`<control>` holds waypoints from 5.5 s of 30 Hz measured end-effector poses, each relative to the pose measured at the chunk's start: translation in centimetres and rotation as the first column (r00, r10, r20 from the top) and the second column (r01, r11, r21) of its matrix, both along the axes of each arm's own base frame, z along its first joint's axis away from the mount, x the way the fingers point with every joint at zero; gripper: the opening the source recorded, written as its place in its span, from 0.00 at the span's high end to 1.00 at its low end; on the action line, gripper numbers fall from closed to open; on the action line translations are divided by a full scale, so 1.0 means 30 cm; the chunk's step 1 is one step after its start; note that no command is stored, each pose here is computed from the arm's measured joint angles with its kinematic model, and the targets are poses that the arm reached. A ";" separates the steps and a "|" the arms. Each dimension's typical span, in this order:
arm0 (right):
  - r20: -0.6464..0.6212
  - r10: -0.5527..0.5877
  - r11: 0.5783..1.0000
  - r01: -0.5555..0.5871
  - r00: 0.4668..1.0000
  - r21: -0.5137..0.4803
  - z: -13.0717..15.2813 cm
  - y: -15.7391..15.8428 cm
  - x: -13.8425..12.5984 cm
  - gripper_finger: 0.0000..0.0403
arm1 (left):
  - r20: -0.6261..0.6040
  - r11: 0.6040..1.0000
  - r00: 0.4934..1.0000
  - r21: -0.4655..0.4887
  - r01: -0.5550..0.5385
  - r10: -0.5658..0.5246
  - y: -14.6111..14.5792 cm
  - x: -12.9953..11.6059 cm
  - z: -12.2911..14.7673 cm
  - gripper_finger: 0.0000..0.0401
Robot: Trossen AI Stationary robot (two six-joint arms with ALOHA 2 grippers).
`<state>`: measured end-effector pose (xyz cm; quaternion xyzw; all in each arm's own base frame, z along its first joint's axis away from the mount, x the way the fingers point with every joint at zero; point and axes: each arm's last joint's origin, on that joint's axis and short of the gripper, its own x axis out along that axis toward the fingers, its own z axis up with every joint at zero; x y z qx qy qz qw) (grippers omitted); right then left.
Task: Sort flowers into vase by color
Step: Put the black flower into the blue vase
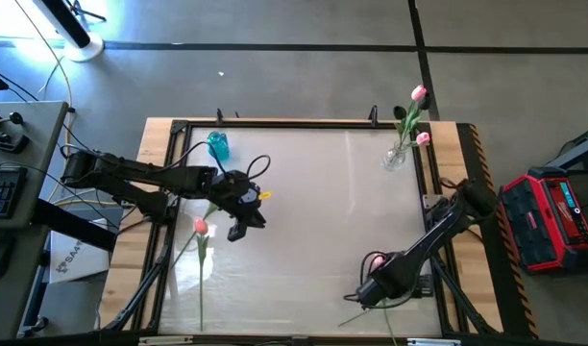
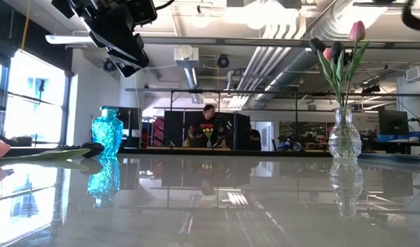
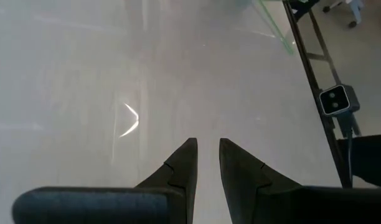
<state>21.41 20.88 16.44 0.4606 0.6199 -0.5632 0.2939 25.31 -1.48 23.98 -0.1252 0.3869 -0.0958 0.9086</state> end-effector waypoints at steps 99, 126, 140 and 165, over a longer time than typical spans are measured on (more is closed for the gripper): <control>-0.131 0.991 -0.131 -0.038 0.004 -0.991 0.723 -0.590 0.685 1.00 | 0.431 0.989 0.896 -0.136 -0.055 0.109 0.145 -0.312 0.303 0.65; -0.211 0.939 -0.142 0.252 -0.273 -0.957 0.687 -0.703 0.820 1.00 | 0.568 0.995 0.817 -0.026 -0.100 0.097 0.155 -0.281 0.341 0.75; -0.275 0.922 -0.194 0.290 -0.273 -0.937 0.704 -0.679 0.817 1.00 | 0.522 0.977 0.831 -0.024 -0.211 0.192 0.159 -0.303 0.329 0.67; -0.236 0.910 -0.118 0.332 -0.342 -0.936 0.714 -0.682 0.816 1.00 | 0.643 0.992 0.761 0.020 -0.128 0.085 0.144 -0.331 0.379 0.64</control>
